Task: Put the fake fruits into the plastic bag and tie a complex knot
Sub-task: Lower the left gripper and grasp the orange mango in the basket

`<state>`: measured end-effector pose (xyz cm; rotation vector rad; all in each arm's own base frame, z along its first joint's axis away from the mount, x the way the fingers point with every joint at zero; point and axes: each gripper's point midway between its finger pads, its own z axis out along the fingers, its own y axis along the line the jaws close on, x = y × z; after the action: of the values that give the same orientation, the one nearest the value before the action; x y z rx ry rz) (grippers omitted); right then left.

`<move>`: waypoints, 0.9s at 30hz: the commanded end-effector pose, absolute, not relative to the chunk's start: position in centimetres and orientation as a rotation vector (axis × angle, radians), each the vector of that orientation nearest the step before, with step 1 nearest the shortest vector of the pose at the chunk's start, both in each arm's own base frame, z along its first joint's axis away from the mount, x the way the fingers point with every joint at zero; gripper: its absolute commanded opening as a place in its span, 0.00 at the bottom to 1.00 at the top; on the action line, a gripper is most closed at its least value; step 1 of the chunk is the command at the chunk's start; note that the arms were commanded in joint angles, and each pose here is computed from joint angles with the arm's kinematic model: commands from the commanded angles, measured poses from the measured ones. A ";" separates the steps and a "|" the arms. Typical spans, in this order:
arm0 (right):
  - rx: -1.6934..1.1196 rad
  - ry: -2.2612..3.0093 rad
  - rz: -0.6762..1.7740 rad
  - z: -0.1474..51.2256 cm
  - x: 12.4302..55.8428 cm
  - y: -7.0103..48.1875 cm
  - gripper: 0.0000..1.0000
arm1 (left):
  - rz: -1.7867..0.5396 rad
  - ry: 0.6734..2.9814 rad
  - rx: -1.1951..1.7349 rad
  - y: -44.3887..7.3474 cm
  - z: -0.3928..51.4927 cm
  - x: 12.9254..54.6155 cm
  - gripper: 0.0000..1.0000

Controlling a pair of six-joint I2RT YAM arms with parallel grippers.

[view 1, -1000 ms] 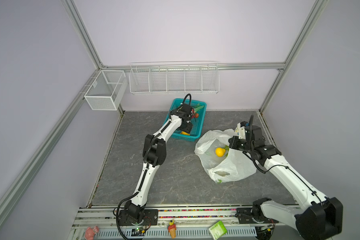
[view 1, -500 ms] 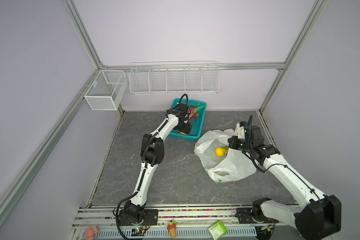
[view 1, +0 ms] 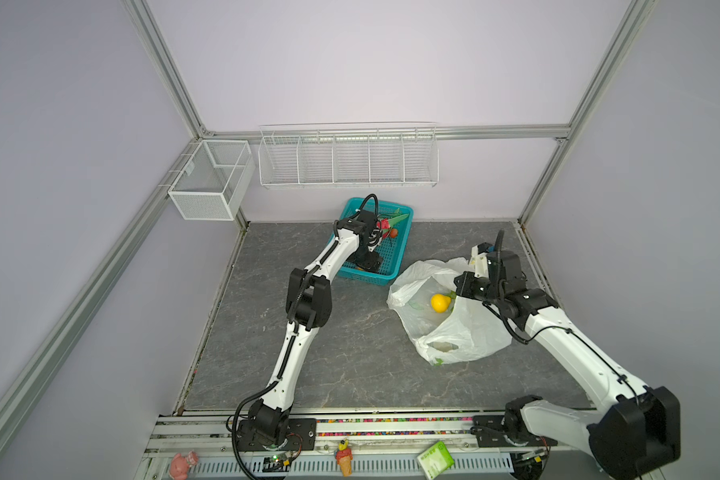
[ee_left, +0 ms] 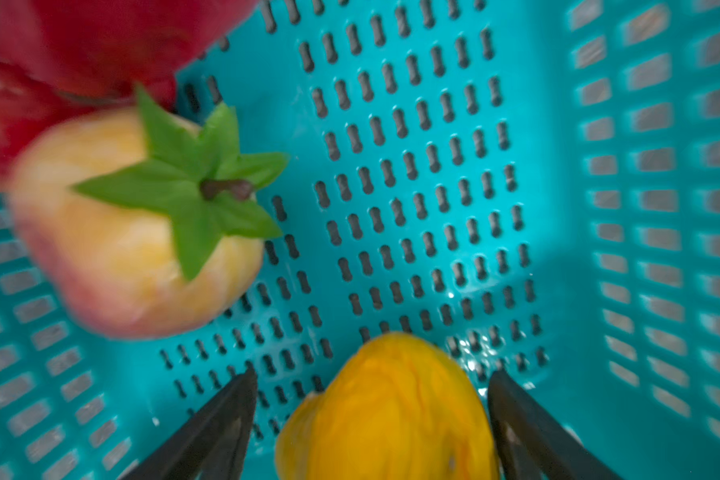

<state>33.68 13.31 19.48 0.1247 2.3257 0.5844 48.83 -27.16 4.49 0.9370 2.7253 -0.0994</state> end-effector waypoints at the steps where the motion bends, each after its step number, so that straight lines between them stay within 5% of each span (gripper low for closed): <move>1: 0.137 2.330 0.597 18.9 33.8 13.3 0.06 | -0.014 2.766 1.003 -26.3 3.3 48.1 0.85; 14: 0.138 2.339 0.607 18.5 34.3 13.6 0.06 | 0.100 2.694 0.781 -25.2 7.2 50.2 0.49; 27: 0.132 2.338 0.598 18.9 34.4 13.5 0.06 | -0.172 2.522 0.582 -27.0 16.7 49.3 0.38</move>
<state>34.02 13.64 18.41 0.1271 2.3548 0.5927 49.68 -26.05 12.60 0.6572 2.5982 -0.0561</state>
